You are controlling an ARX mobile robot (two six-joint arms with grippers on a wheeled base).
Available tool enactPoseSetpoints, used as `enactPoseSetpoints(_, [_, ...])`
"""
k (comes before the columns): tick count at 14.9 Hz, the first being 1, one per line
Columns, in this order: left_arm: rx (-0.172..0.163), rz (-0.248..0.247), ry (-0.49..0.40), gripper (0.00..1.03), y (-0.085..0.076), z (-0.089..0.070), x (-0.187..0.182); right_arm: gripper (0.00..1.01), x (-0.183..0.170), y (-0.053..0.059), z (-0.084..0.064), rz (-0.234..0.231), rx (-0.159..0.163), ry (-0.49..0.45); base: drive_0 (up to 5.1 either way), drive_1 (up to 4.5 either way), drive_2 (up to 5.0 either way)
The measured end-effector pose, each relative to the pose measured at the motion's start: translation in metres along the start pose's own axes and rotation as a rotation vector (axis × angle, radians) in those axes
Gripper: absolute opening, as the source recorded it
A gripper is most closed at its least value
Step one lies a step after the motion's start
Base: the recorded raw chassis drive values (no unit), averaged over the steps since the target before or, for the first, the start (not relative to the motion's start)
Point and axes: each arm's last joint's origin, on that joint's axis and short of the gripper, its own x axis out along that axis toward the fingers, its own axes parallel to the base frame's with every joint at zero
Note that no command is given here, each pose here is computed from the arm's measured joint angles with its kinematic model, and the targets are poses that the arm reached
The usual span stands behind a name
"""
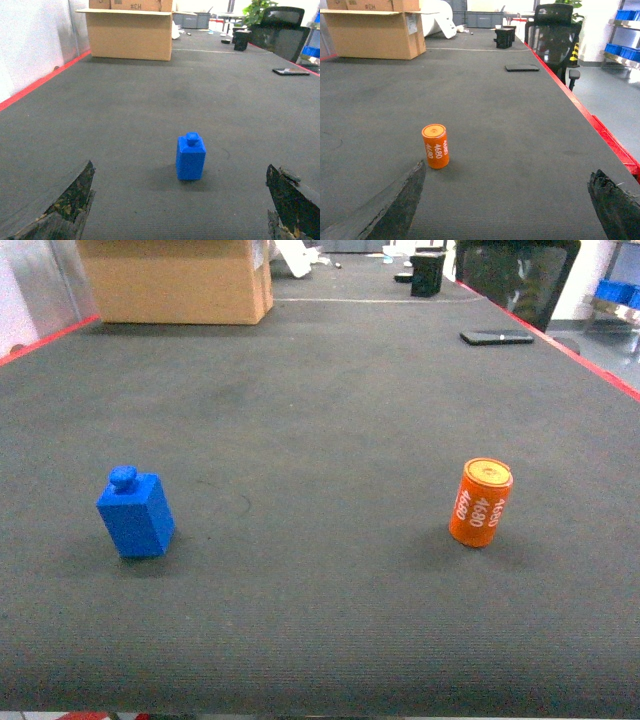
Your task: Sort blue parts and orange caps into right shelf containers
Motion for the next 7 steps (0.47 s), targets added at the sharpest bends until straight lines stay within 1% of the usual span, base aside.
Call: enactPoseSetpoints(7, [0.000, 0.000, 0.000, 0.98, 0.0000, 0.0000, 0.0000, 0.98, 0.0000, 0.0000, 0.0000, 0.000, 0.000, 0.000, 0.0, 0.00, 0.0])
